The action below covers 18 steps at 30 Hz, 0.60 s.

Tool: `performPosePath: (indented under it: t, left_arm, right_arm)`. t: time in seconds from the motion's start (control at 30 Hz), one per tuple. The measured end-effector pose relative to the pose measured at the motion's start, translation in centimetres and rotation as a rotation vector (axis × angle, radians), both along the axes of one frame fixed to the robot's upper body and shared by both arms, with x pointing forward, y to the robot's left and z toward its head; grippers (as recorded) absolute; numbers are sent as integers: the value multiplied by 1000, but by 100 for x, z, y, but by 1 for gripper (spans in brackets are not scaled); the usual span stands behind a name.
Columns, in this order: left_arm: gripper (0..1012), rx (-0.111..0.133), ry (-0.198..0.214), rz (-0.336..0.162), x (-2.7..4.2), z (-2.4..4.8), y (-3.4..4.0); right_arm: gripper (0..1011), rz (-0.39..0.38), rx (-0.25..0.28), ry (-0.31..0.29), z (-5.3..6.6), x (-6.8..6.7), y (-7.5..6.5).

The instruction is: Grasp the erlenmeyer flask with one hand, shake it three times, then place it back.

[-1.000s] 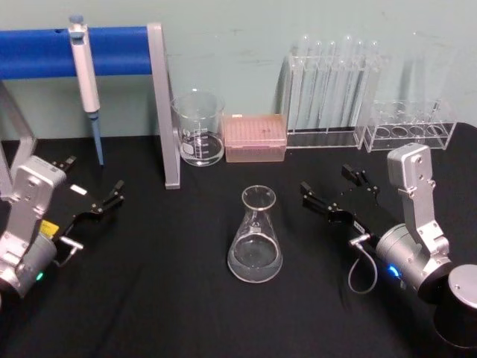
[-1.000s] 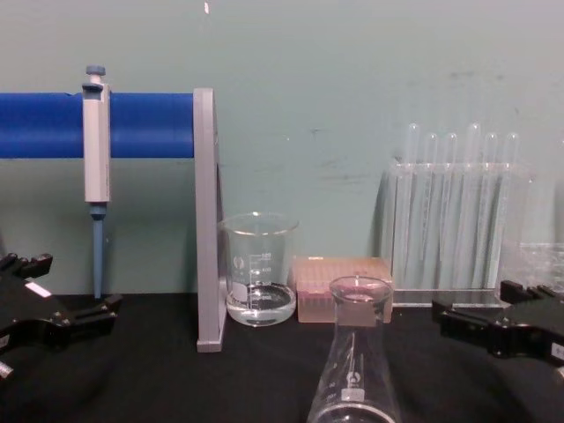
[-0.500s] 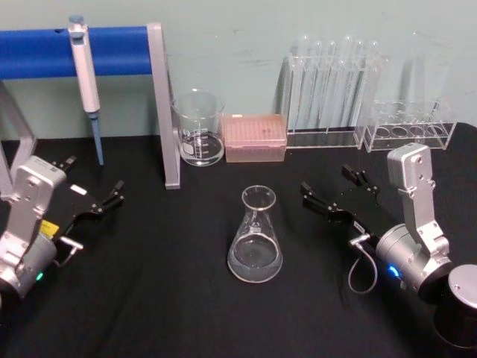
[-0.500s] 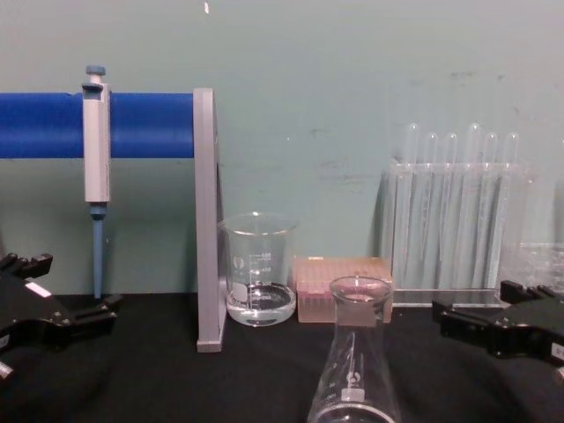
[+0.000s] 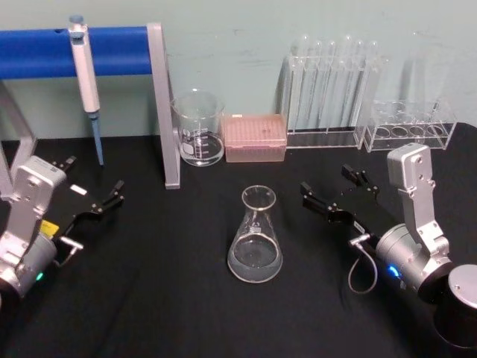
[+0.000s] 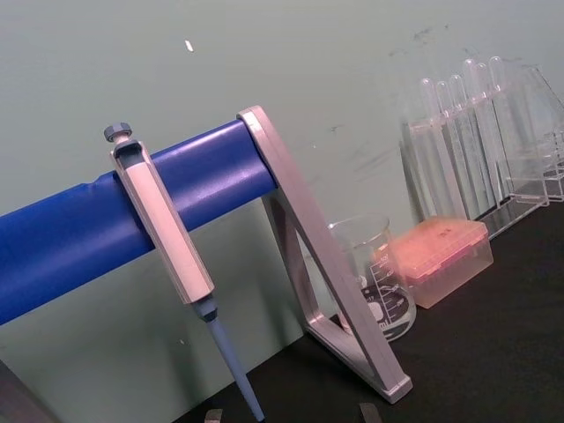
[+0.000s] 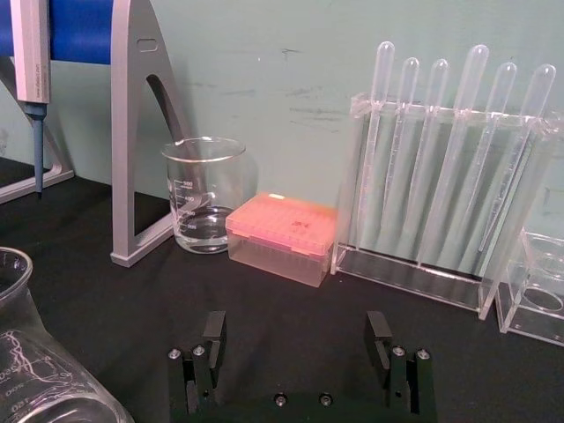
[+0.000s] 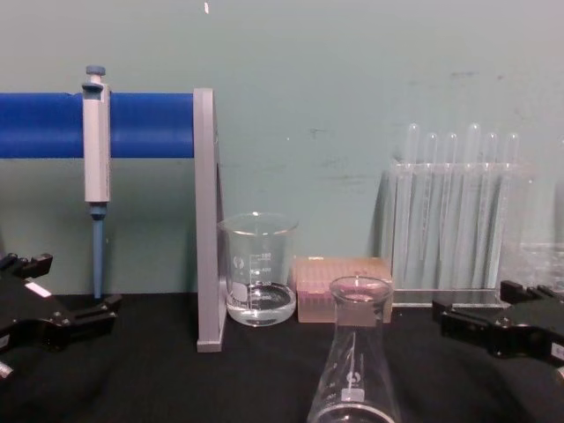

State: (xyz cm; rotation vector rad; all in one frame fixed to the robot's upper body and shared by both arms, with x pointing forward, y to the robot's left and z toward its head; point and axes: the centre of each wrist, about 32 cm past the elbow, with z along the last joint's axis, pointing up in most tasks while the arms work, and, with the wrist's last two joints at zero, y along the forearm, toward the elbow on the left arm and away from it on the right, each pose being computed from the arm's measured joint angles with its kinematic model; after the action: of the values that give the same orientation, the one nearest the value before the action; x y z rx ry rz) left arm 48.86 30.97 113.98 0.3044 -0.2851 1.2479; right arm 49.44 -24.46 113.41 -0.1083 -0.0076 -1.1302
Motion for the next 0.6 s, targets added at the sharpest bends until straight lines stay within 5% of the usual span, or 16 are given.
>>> performPosePath:
  t: [0.6]
  left_arm:
    - [1001,0,0,0,0,0,0]
  right_arm:
    - [1000,0,0,0,0,0,0]
